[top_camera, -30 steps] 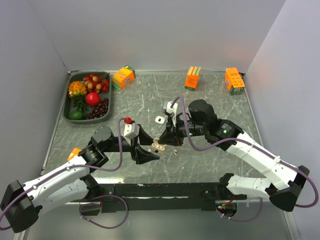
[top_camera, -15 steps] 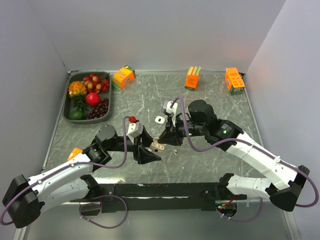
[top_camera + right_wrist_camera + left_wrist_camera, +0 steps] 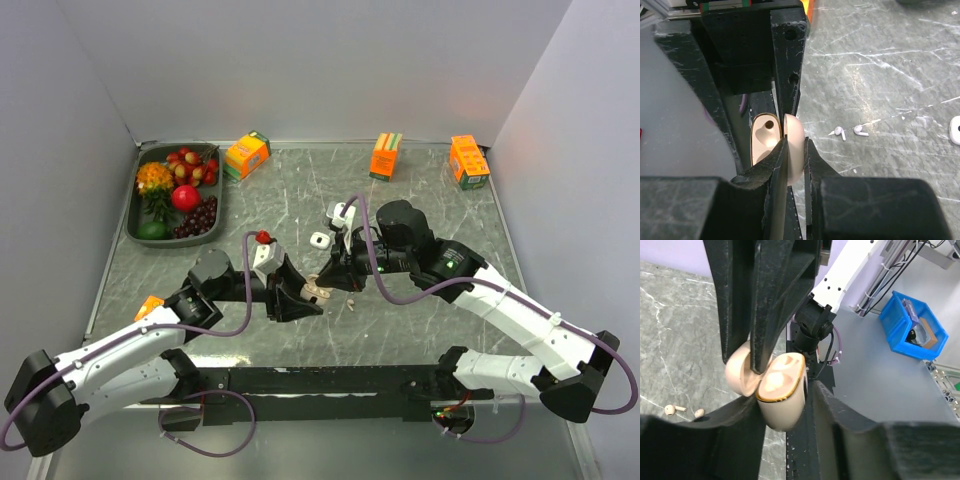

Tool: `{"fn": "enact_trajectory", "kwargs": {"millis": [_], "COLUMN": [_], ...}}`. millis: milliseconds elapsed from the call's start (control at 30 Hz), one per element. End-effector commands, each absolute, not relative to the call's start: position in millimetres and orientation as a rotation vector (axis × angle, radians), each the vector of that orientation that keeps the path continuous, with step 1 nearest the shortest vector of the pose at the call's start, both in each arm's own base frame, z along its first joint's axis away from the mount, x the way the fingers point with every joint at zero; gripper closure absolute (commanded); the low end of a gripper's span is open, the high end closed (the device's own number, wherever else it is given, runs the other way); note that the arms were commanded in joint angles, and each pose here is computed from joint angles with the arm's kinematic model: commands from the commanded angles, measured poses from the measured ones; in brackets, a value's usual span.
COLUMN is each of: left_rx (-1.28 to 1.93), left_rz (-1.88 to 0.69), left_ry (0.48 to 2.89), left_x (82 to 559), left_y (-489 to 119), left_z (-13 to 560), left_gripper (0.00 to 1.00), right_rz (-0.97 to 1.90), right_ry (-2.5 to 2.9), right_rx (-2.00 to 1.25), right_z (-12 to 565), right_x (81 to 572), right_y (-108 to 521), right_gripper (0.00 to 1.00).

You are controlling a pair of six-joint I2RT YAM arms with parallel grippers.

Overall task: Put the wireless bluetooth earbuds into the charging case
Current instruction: Adjust the charging case.

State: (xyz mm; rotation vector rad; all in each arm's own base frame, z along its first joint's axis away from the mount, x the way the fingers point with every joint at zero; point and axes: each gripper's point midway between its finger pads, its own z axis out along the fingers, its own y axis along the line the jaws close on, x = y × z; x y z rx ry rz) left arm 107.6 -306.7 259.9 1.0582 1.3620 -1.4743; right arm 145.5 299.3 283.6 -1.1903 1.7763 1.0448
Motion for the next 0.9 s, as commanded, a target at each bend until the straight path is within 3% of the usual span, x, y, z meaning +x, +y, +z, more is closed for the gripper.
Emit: {"fn": "enact_trajectory", "kwargs": {"millis": [0, 167, 200, 267, 367, 467, 500, 767, 867], "left_rx": [1.078, 1.075, 1.072, 1.074, 1.068, 1.059, 1.053, 1.03, 1.025], "left_rz": [-1.49, -1.484, -1.482, -1.48, -1.477, -1.468, -1.461, -1.392, -1.366], "left_ry": [1.268, 1.274, 1.286, 1.289, 1.294, 1.287, 1.287, 1.281, 1.265], "left_x": [104.4, 106.0, 106.9, 107.3, 108.1, 109.2, 110.4, 116.8, 117.2], "left_y": [-309.9, -310.4, -310.7, -310.8, -310.8, -310.1, -310.1, -305.7, -302.3], "left_z": [285.7, 285.2, 283.4, 282.5, 280.0, 280.5, 280.4, 276.3, 276.2], "left_gripper": [0.58, 0.63, 0.57, 0.56, 0.63, 0.86, 0.99, 0.99, 0.99], "right_rz": [1.05, 1.052, 1.05, 1.051, 1.067, 1.084, 1.09, 1.132, 1.139], "right_ry": [1.675, 1.672, 1.672, 1.67, 1.663, 1.652, 1.649, 1.642, 1.648], "right_rx": [-1.187, -1.187, -1.185, -1.182, -1.19, -1.198, -1.201, -1.207, -1.198], "right_z": [308.4, 308.9, 308.9, 309.5, 311.1, 312.9, 313.0, 318.2, 319.7], "right_x": [143.1, 141.7, 142.1, 142.0, 138.7, 135.2, 134.3, 128.6, 128.2], "right_y": [300.9, 300.2, 299.9, 299.4, 300.1, 300.4, 300.9, 302.9, 303.5], "right_gripper": [1.0, 1.0, 1.0, 1.0, 1.0, 1.0, 1.0, 0.99, 0.89]}}
